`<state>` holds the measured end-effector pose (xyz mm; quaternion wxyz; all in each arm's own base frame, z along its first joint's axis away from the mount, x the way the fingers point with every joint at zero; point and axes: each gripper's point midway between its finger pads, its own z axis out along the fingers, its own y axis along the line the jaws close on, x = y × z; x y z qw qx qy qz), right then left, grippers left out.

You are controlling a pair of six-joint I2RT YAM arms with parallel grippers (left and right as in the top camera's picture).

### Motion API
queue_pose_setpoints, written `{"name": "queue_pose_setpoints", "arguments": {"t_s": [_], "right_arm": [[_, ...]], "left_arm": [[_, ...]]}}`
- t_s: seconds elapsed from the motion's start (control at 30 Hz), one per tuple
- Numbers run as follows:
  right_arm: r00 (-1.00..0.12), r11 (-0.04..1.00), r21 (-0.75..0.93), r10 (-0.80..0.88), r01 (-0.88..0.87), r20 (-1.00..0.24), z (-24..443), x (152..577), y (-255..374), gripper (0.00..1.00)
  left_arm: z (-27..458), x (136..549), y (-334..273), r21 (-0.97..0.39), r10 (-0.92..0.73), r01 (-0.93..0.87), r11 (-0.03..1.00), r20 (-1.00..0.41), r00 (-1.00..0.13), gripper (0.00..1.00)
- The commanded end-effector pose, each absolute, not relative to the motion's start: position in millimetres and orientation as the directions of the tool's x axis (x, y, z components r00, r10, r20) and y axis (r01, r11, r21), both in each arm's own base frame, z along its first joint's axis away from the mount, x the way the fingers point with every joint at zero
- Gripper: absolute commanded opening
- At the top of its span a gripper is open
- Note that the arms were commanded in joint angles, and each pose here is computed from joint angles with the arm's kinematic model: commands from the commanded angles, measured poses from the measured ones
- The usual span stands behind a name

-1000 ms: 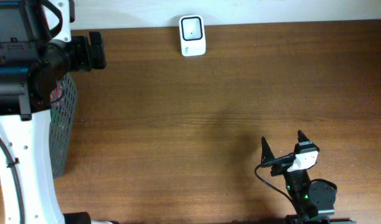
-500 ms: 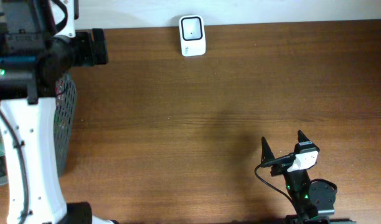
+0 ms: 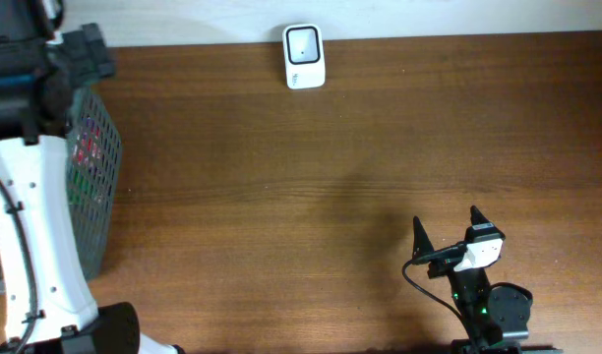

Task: Scan the item barcode
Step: 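Move the left gripper over the basket and lower it inside, then reach into the basket and grasp the purple-red wrapped package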

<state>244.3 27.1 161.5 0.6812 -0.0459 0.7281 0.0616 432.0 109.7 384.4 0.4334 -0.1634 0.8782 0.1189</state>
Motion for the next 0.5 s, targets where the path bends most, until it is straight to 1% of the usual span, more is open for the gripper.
{"name": "queue_pose_setpoints", "arguments": {"t_s": [0.0, 0.03, 0.1, 0.17, 0.2, 0.23, 0.27, 0.33, 0.43, 0.47], "right_arm": [[-0.071, 0.988, 0.022, 0.011, -0.151, -0.997, 158, 244, 27, 0.99], [-0.071, 0.988, 0.022, 0.011, -0.151, -0.997, 158, 244, 27, 0.99], [-0.071, 0.988, 0.022, 0.011, -0.151, -0.997, 158, 244, 27, 0.99], [-0.071, 0.988, 0.022, 0.011, -0.151, -0.997, 158, 244, 27, 0.99], [-0.071, 0.988, 0.022, 0.011, -0.151, -0.997, 158, 244, 27, 0.99], [-0.071, 0.988, 0.022, 0.011, -0.151, -0.997, 158, 244, 27, 0.99], [-0.071, 0.988, 0.022, 0.011, -0.151, -0.997, 158, 244, 27, 0.99], [-0.071, 0.988, 0.022, 0.011, -0.151, -0.997, 158, 244, 27, 0.99], [-0.071, 0.988, 0.022, 0.011, -0.151, -0.997, 158, 244, 27, 0.99], [-0.071, 0.988, 0.022, 0.011, -0.151, -0.997, 158, 244, 27, 0.99]], "left_arm": [[391, 424, 139, -0.085, -0.313, -0.421, 0.903, -0.802, -0.509, 0.99], [390, 413, 166, -0.149, -0.417, -0.517, 0.843, -0.789, -0.452, 0.99], [390, 403, 188, -0.179, -0.463, -0.560, 0.809, -0.781, -0.419, 0.99], [385, 390, 209, -0.090, -0.404, -0.557, 0.825, -0.783, -0.472, 0.99], [379, 386, 213, -0.006, -0.334, -0.521, 0.854, -0.773, -0.539, 0.99], [373, 383, 216, 0.041, -0.309, -0.513, 0.858, -0.757, -0.576, 0.99], [366, 380, 221, 0.067, -0.316, -0.532, 0.844, -0.738, -0.596, 0.99], [342, 380, 226, 0.065, -0.375, -0.565, 0.823, -0.686, -0.624, 0.99], [310, 394, 235, 0.064, -0.416, -0.580, 0.812, -0.634, -0.652, 1.00], [298, 400, 236, 0.034, -0.445, -0.584, 0.811, -0.614, -0.652, 0.92]]}}
